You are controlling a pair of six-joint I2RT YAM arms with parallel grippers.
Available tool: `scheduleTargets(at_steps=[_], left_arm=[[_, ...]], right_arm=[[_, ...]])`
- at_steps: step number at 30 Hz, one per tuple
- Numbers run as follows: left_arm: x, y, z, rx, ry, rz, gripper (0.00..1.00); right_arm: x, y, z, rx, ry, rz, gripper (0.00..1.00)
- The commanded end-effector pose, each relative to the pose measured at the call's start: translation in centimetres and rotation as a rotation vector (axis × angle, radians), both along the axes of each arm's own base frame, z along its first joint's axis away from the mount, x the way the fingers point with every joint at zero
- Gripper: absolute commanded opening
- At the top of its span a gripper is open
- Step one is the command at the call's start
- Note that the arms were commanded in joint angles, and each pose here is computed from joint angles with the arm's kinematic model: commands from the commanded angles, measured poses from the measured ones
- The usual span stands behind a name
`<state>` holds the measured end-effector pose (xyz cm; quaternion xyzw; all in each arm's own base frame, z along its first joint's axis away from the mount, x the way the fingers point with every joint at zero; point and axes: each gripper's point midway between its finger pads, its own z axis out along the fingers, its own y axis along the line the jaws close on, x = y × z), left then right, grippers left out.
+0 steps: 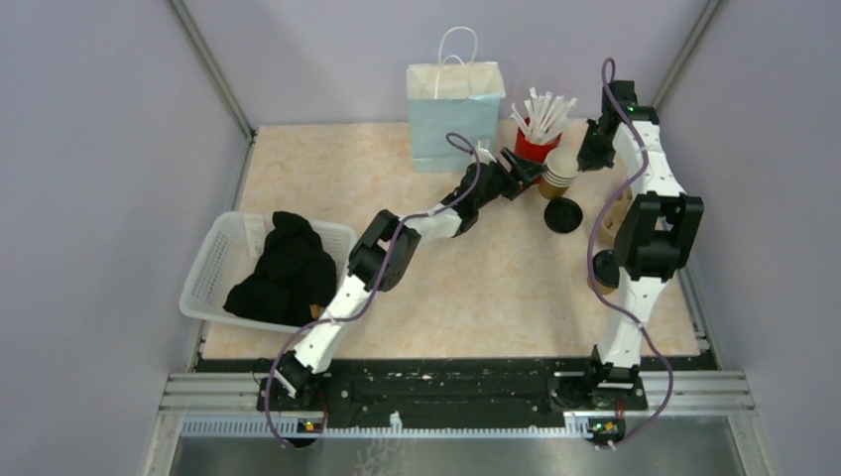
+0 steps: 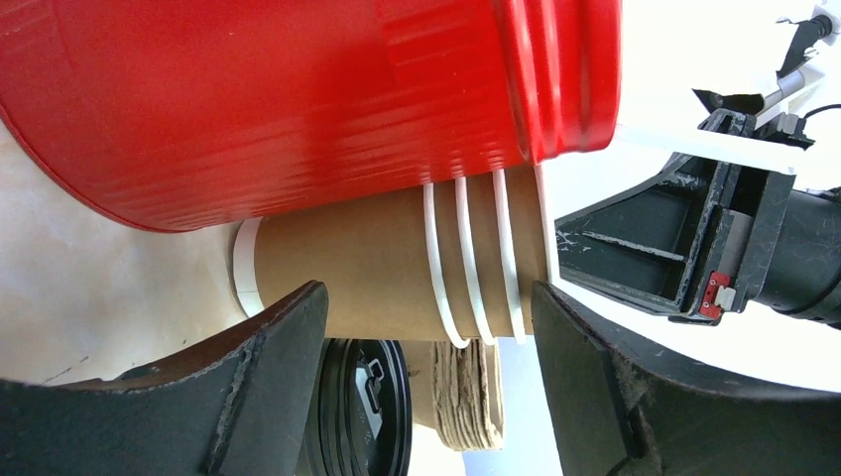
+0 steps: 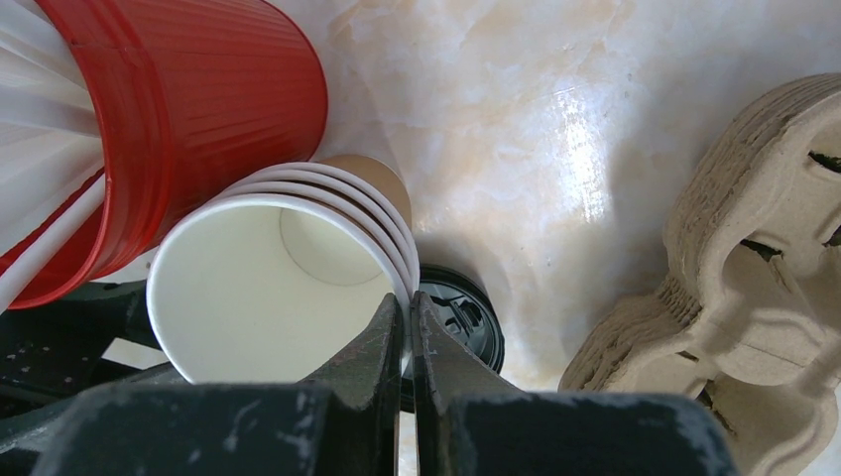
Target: Pack the takeout coffee
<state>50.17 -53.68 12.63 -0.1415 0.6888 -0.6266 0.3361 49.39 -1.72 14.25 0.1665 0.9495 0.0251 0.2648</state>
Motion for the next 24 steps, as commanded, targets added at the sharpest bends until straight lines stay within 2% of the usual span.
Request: scheduleTargets(at_steps=[1,6,12,17,24], left_arm=[[0.2,-0.5,1.1,-0.033,-0.044,-0.003,0.81],[0.4,-0.7,0.1,-0.003,-0.017,0.006,0.78],[0.5,-0.5,-2.5,0.095,0.056,0.023,0.73],[0.2,0.1,-4.3,0.191,0.09,0.034,0.73],[-0.2,-0.1,-5.0,0.278,0.059,0.008,0.73]], right_arm=[[0.4,1.0,0.4,0.009,-0.014,0.021,0.0],[0.3,1.5,0.4,0.019,-0.013,0.033,0.0],[0.7,2.3,1.9,0.068,-0.052,0.028,0.0],[0.9,3.0,2.7,0.207,-0.083,-0.012,0.0],[1.1,2.1,3.6,0.345,-0.144,-0.082,0.0]])
